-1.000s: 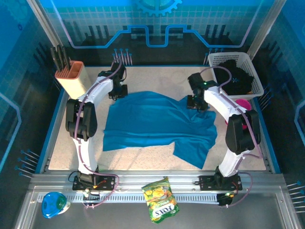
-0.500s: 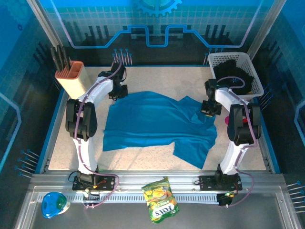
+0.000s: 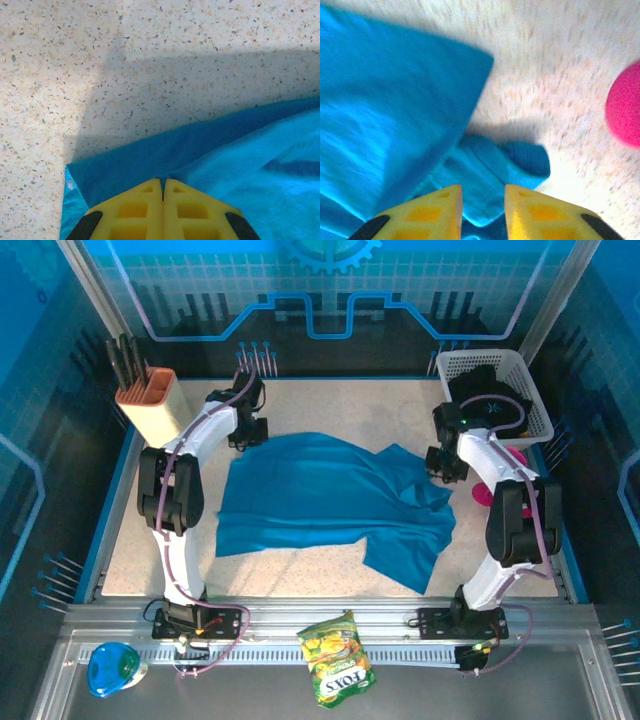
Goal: Fold and stack the t-shirts
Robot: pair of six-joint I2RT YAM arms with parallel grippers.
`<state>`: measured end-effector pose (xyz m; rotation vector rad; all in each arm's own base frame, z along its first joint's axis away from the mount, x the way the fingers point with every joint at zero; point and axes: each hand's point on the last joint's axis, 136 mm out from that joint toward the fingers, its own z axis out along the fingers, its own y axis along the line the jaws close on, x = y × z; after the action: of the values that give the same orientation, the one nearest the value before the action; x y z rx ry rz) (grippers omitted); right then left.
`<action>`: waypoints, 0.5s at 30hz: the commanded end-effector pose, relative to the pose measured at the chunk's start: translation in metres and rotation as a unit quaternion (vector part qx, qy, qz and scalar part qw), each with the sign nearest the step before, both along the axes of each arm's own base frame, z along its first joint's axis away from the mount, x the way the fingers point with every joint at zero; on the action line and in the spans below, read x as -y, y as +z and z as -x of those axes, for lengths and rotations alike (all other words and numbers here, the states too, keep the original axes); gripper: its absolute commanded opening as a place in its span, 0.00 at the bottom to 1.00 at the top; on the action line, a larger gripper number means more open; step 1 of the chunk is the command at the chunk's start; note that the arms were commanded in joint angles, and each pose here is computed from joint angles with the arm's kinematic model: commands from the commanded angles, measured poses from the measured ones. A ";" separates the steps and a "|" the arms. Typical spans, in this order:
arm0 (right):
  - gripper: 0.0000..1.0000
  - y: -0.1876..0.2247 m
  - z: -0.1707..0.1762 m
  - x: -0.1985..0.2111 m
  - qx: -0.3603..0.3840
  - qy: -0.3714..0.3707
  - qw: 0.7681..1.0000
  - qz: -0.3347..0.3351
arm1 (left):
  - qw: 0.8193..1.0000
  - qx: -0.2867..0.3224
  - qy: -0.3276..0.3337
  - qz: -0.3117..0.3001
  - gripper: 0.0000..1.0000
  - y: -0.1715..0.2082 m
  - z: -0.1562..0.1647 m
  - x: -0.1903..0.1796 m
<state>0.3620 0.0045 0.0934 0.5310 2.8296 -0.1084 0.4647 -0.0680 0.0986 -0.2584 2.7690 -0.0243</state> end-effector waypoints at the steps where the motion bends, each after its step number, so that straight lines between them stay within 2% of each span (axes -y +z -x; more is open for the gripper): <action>1: 0.36 0.009 -0.008 0.008 0.009 -0.024 1.000 0.013 | 1.000 0.018 -0.004 0.003 0.00 0.017 0.004 0.000; 6: 0.41 -0.014 -0.028 0.011 0.010 -0.045 0.999 0.016 | 1.000 0.014 -0.007 0.005 0.00 0.015 0.003 0.001; 15: 0.40 -0.056 -0.042 0.015 -0.034 -0.063 0.997 0.021 | 1.000 0.012 -0.010 0.001 0.00 0.012 0.005 0.000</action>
<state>0.3960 -0.0035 0.0392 0.6425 2.8798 -0.1949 0.4629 -0.0677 0.0992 -0.2546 2.7686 -0.0239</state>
